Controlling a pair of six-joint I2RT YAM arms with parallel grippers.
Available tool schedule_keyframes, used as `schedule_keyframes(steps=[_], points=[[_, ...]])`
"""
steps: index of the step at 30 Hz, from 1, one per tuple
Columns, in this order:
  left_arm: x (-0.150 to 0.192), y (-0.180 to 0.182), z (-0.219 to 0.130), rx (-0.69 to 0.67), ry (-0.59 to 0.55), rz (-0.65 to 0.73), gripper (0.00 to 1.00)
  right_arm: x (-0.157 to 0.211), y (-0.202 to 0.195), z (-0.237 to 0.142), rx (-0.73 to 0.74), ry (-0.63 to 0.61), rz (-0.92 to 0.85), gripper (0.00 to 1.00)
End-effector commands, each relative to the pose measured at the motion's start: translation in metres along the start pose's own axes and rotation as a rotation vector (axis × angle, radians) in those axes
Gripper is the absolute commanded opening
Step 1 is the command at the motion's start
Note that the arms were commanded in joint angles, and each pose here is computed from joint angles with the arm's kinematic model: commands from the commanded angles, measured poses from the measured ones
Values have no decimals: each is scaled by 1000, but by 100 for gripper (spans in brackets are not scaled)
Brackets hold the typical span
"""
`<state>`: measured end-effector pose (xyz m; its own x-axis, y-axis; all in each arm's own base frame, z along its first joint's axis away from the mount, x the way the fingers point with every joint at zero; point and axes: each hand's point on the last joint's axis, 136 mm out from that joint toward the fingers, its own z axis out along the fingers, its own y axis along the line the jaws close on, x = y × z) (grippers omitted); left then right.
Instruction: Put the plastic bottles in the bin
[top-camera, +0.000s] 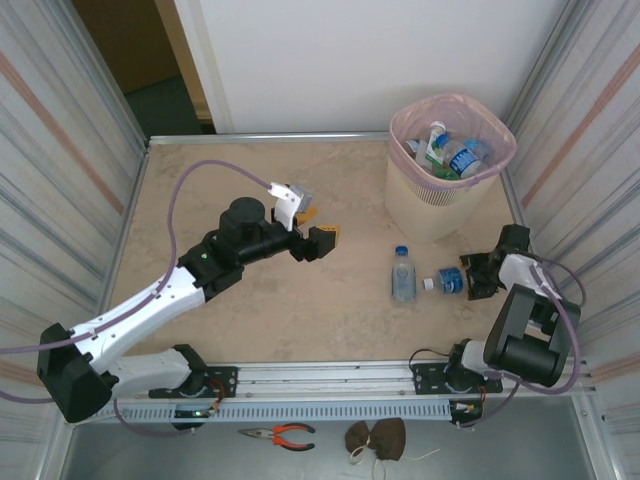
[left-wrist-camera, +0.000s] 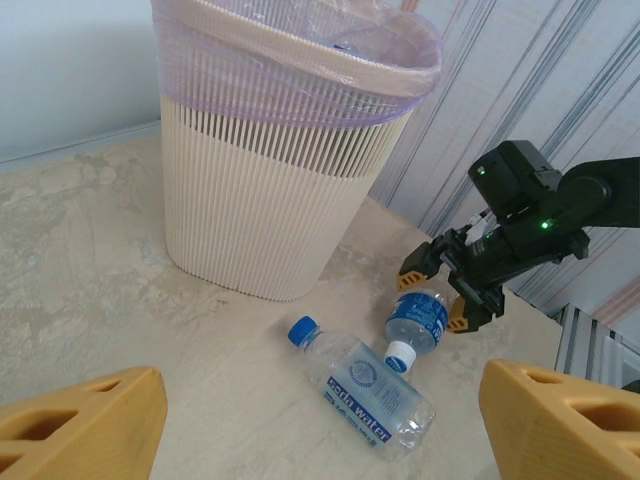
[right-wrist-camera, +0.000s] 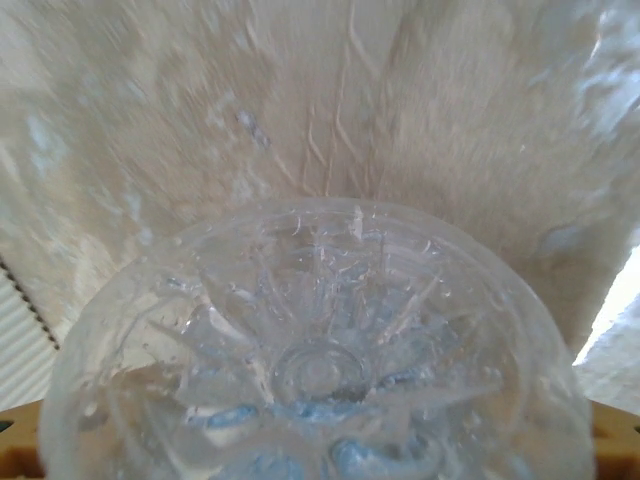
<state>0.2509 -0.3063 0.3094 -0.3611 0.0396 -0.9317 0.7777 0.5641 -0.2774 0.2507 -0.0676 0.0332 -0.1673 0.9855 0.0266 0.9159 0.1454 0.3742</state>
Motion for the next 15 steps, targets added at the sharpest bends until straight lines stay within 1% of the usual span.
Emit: schedule_keyframes(steps=[1,6,10,15], points=[[-15,-1,-8,-9,-49,4,82,-14,-2,-21,-9,-77,-37,63],[-15,-2,-6,1,-45,3,82,-36,7,-65,-23,-233,-123,62],[-18,-3,-6,6,-50,8,82,-50,22,-113,-67,-394,-224,60],[-20,-3,-5,7,-52,20,82,-55,48,-182,-171,-587,-368,56]])
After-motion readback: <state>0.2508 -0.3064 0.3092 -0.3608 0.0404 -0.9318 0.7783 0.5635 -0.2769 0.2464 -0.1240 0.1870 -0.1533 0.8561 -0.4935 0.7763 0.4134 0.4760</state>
